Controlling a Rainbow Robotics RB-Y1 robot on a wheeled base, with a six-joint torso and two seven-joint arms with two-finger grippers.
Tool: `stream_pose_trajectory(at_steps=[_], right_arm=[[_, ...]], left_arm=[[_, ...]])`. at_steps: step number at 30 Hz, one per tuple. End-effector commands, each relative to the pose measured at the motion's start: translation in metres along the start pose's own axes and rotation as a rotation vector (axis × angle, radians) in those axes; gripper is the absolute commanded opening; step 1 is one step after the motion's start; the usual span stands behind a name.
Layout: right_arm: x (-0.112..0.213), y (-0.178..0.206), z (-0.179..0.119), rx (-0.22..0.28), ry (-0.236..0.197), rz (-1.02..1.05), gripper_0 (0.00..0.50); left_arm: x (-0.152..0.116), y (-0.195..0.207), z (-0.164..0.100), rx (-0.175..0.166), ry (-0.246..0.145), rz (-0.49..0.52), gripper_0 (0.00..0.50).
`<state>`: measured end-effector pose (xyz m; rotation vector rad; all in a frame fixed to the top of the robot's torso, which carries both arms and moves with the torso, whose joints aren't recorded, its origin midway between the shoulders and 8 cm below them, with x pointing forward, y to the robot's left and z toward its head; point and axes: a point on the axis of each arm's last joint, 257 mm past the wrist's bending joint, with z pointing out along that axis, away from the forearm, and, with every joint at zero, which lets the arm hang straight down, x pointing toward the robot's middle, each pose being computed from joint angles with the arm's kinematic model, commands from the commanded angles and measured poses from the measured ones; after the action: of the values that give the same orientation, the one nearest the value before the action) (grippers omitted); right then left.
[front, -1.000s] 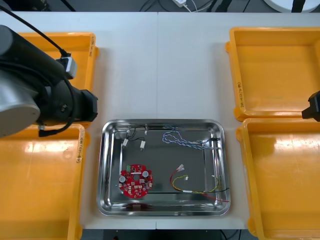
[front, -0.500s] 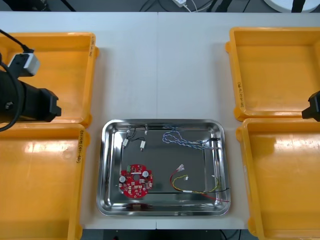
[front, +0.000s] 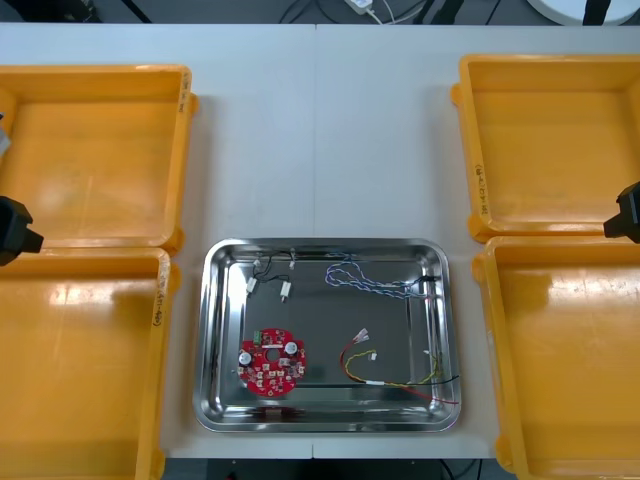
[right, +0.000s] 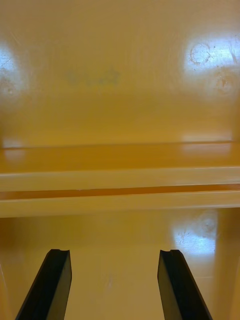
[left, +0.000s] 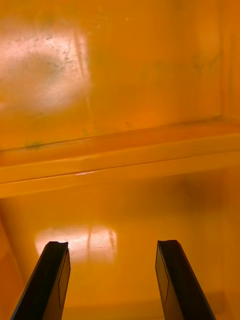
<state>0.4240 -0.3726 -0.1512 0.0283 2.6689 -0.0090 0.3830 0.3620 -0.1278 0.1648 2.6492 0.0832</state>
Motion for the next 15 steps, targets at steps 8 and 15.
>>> stream_pose_trajectory(at_steps=[8, 15], right_arm=[[-0.009, -0.017, -0.018, 0.044, -0.041, -0.029, 0.5], [-0.009, -0.017, -0.018, 0.044, -0.041, -0.029, 0.5]], left_arm=[[0.01, 0.034, 0.003, -0.018, -0.007, 0.02, 0.5], [0.018, 0.041, 0.013, -0.008, -0.004, 0.053, 0.5]])
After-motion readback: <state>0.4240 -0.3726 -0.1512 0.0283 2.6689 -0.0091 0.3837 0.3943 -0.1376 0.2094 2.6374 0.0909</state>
